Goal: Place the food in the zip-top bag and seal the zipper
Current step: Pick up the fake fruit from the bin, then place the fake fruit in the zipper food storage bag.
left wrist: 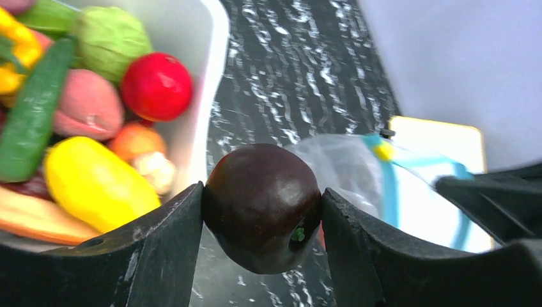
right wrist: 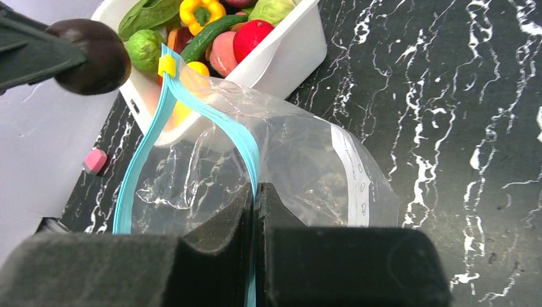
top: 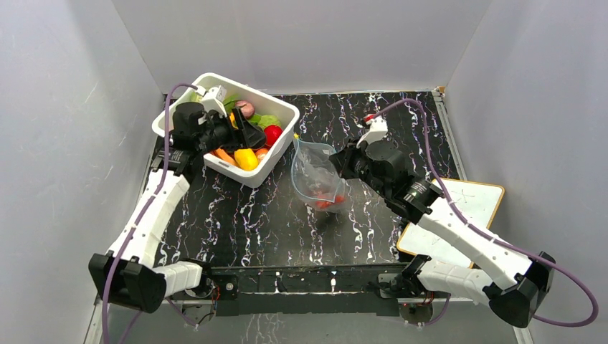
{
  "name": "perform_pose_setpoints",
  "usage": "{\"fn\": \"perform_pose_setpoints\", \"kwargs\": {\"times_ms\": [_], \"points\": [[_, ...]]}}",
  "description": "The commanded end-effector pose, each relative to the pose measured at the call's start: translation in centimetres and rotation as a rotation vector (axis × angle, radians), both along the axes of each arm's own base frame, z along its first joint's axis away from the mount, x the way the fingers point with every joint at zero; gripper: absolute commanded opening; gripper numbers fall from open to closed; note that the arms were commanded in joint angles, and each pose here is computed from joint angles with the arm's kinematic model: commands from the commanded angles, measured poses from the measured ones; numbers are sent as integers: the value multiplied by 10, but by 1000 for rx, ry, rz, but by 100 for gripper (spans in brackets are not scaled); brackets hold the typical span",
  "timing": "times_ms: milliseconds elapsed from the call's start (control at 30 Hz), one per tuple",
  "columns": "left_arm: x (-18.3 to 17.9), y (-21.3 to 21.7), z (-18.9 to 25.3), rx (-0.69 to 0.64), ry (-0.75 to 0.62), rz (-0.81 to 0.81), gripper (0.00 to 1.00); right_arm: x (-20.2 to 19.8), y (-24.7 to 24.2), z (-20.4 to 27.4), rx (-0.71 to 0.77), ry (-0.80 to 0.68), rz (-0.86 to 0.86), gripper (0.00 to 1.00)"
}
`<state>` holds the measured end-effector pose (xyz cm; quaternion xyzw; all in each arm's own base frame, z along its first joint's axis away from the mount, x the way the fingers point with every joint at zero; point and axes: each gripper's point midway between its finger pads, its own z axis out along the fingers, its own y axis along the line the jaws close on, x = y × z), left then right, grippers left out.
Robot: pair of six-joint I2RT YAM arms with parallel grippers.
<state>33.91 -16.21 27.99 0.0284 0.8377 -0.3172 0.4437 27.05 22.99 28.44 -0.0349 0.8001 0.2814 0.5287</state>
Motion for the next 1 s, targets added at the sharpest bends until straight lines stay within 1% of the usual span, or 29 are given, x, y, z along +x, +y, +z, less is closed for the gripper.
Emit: {"fn": "perform_pose_setpoints", "kwargs": {"times_ms": [0,233,300,567,667,800,967], "points": [[-41,-29,26,-173,-1,-177,35,5,17,27,125,-44,22,0],[-77,-45,52,-332,-14,-300,34,9,30,16,180,6,30,0],[-83,-49,58,-373,-7,-319,32,9,35,16,191,15,43,0],[-102,-68,75,-445,-11,-413,32,9,41,15,222,45,49,0],[-110,-82,76,-459,5,-457,32,8,40,12,231,59,44,0],[-117,-101,66,-440,36,-488,33,6,40,15,253,62,43,0],[-118,-115,49,-390,77,-494,44,5,39,18,256,58,45,0]]}}
